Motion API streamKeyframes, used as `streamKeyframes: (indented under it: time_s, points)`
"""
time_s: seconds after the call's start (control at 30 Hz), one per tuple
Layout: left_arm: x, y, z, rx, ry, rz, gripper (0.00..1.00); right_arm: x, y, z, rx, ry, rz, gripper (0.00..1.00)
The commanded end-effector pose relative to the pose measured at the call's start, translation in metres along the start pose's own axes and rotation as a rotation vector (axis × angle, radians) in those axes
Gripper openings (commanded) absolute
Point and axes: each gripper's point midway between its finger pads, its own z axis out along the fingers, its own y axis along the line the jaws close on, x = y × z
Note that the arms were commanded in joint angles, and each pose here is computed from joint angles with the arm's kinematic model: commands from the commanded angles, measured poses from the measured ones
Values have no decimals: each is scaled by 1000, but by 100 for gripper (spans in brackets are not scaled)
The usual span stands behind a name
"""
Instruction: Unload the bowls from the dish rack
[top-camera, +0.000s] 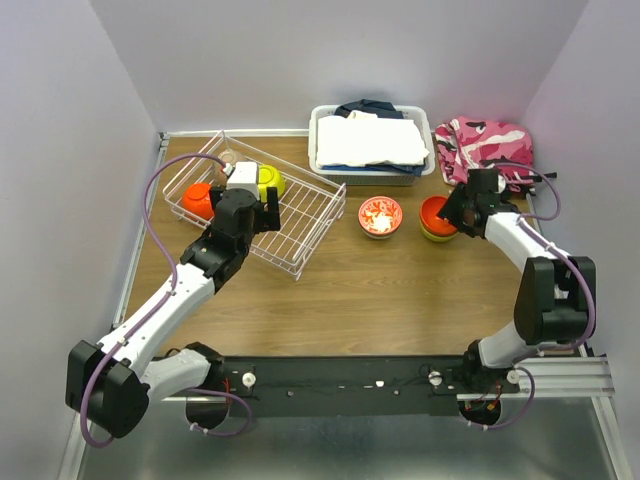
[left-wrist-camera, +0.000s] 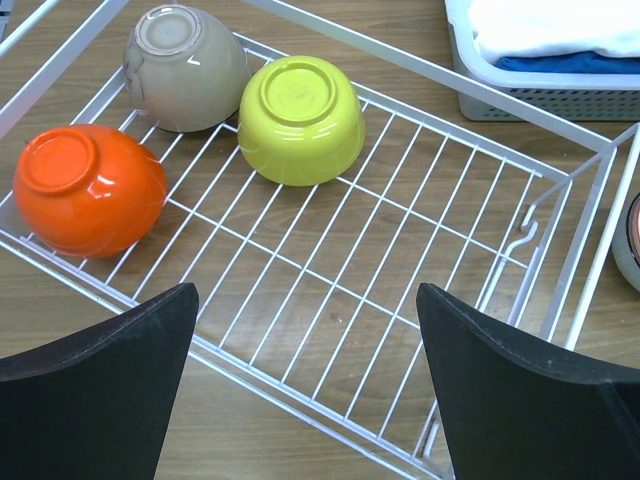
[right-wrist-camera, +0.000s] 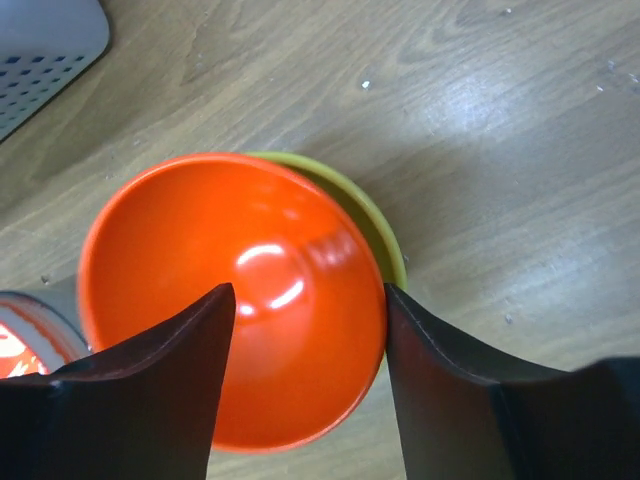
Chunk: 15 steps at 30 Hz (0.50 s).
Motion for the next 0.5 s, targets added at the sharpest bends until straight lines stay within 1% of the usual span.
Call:
streamKeyframes:
  time_s: [0.0,0.27,0.37,0.47]
  points:
    - [-14,4,1,-28,-32,-5,99,-20,7,-33,-30,-40,-14,74]
    - [-4,5,9,-52,6,10,99,-51,16,-92,-101,-166,-14,75]
    - [-2,6,11,-63,13,12,99,-55,19,-105,-126,-192,-17,75]
    - [2,9,15,-81,28,33,99,-61,29,-124,-201,-240,-34,75]
